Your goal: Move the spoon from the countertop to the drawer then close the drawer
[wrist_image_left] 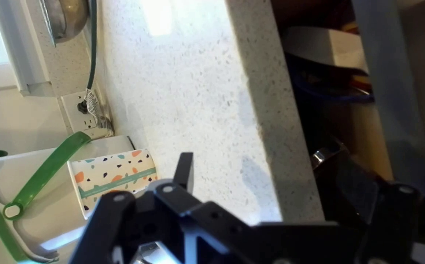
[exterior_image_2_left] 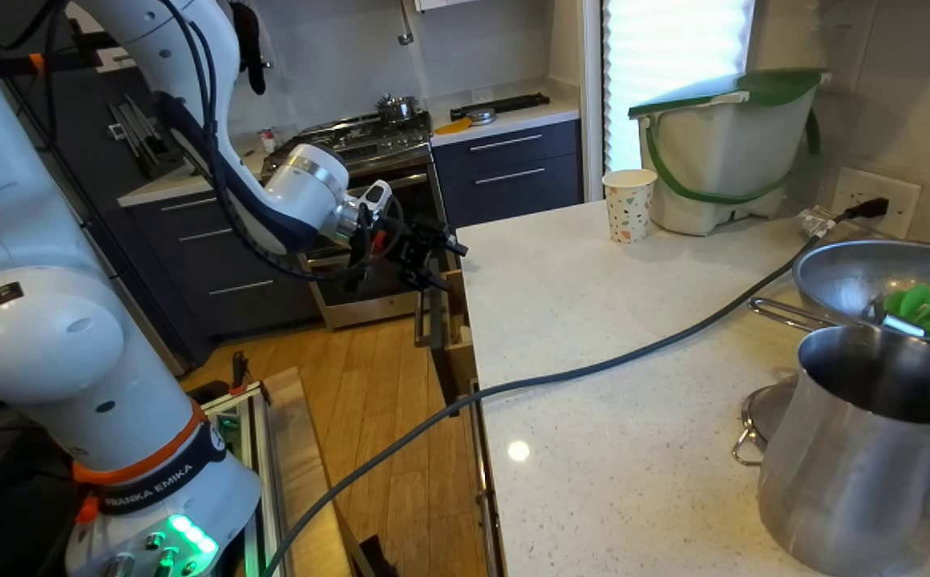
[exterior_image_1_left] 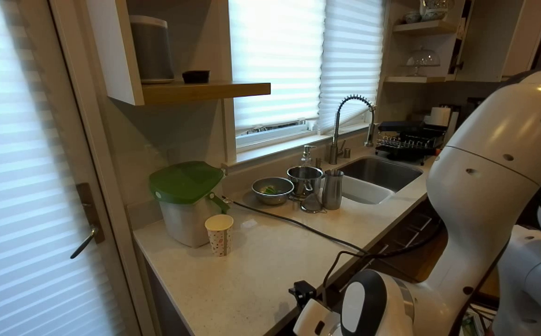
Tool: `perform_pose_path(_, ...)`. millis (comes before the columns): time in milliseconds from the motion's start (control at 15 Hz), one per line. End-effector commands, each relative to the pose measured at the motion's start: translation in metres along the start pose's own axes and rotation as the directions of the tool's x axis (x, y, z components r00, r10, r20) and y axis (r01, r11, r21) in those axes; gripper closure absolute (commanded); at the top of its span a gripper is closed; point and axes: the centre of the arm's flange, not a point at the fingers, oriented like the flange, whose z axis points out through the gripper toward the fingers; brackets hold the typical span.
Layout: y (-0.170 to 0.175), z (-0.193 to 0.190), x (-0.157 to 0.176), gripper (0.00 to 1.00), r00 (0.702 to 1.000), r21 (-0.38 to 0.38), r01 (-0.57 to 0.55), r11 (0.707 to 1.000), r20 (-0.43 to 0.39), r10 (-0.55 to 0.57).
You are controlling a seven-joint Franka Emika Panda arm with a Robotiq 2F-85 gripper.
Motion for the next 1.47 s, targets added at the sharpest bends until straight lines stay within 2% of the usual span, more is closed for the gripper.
perform_pose_path(0,-0.005,0.008,-0.001,0.0,1.0,-0.01,-0.003,1.0,-0.009,0.003)
perform_pose_path(467,0.012,-0.027,0.0,0.0,1.0,0.05,0.009,0.999,0.03,-0.01)
perform_pose_path(733,0.016,-0.036,-0.003,0.0,0.997,0.119,0.031,0.992,0.07,-0.04)
perform_pose_path(933,0.009,-0.03,-0.005,0.0,0.997,0.131,0.067,0.989,0.034,-0.072)
perform_pose_path(1200,-0.007,-0.035,-0.011,0.0,0.995,0.184,0.095,0.978,0.012,-0.099)
perform_pose_path(1400,-0.01,-0.03,-0.016,0.0,0.995,0.179,0.101,0.979,0.005,-0.103)
